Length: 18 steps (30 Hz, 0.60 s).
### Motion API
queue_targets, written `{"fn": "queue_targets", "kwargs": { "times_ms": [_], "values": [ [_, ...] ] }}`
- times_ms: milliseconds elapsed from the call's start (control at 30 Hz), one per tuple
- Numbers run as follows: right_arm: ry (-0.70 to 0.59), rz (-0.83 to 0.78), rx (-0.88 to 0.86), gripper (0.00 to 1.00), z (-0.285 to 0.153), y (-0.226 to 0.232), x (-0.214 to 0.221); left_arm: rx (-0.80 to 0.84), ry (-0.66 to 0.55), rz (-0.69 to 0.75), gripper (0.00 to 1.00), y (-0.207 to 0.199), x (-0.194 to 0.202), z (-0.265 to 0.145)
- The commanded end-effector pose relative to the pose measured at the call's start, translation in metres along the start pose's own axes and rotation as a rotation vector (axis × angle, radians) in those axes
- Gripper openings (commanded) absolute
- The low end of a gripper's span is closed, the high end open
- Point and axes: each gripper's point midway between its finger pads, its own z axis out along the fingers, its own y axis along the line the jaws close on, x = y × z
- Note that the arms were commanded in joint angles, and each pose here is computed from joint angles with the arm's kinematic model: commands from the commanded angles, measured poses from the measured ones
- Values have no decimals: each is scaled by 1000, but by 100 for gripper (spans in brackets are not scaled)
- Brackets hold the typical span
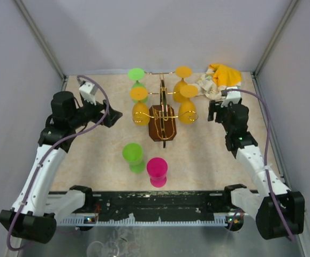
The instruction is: Place the wine glass upside down on the wine glass rack
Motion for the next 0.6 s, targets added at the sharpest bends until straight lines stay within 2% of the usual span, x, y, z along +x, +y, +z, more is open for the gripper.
{"fn": "queue_targets", "kwargs": {
  "times_ms": [0,167,267,567],
  "values": [
    [20,35,111,75,-14,-18,-20,131,105,54,98,-37,20,-13],
    [59,44,143,75,-19,-24,-18,182,240,88,98,-60,55,-17],
    [70,50,148,74,-21,-25,-18,173,322,77,96,-59,76,-18],
    [66,43,173,75,-27,-29,-21,173,455,1,90,-62,116,-22]
  ]
}}
